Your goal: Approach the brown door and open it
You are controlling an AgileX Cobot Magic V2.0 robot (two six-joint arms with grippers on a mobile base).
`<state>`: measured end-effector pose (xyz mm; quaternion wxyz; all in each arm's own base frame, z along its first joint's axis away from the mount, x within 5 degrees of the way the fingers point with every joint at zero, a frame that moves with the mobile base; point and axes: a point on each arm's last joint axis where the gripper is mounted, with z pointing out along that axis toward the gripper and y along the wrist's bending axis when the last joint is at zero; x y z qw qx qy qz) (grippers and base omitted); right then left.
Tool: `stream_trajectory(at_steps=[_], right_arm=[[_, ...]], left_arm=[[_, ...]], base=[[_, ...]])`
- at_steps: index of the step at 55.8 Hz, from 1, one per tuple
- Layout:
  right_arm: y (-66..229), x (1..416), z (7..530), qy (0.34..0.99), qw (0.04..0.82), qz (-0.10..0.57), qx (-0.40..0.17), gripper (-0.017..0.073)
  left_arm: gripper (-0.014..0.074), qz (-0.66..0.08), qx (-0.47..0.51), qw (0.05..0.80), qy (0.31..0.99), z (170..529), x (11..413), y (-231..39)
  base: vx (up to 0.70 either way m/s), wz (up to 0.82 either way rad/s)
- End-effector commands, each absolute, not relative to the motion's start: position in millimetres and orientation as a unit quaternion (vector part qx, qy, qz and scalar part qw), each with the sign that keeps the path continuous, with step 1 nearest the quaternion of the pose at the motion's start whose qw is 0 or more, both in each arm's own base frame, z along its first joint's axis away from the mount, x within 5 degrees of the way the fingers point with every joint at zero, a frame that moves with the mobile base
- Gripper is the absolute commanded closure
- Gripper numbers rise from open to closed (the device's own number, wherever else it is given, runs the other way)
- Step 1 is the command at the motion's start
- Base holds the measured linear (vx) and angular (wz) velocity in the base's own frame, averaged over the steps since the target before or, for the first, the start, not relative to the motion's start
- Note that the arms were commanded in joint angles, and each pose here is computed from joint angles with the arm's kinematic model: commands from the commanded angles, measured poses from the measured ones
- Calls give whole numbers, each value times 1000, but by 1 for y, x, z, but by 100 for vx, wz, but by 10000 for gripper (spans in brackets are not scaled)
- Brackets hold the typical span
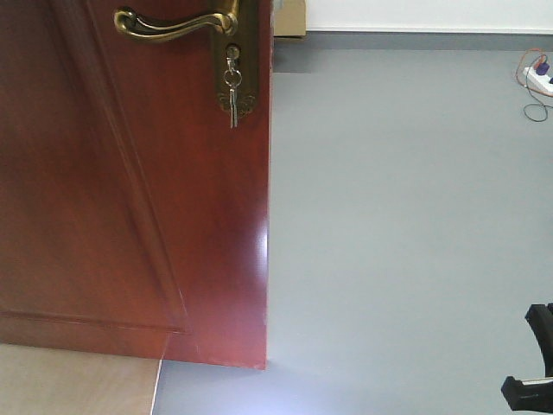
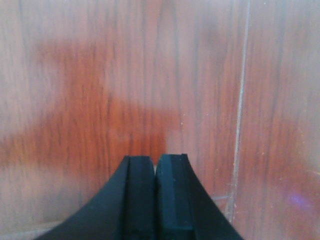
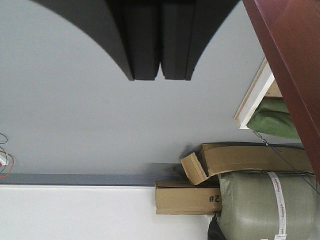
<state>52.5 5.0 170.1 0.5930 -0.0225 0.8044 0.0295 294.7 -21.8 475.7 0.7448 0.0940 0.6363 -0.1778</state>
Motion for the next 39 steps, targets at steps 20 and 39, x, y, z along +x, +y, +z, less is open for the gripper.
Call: stream_trajectory(at_steps=[20,39], right_arm=[[5,54,176,780,624,26,-24,559],[5,54,176,780,624,26,-24,559]], left_arm=[[527,-152,64,741,651,486,287,-16],[527,-113,-82,734,664,482,291,8]], base=[[0,0],[0,0]])
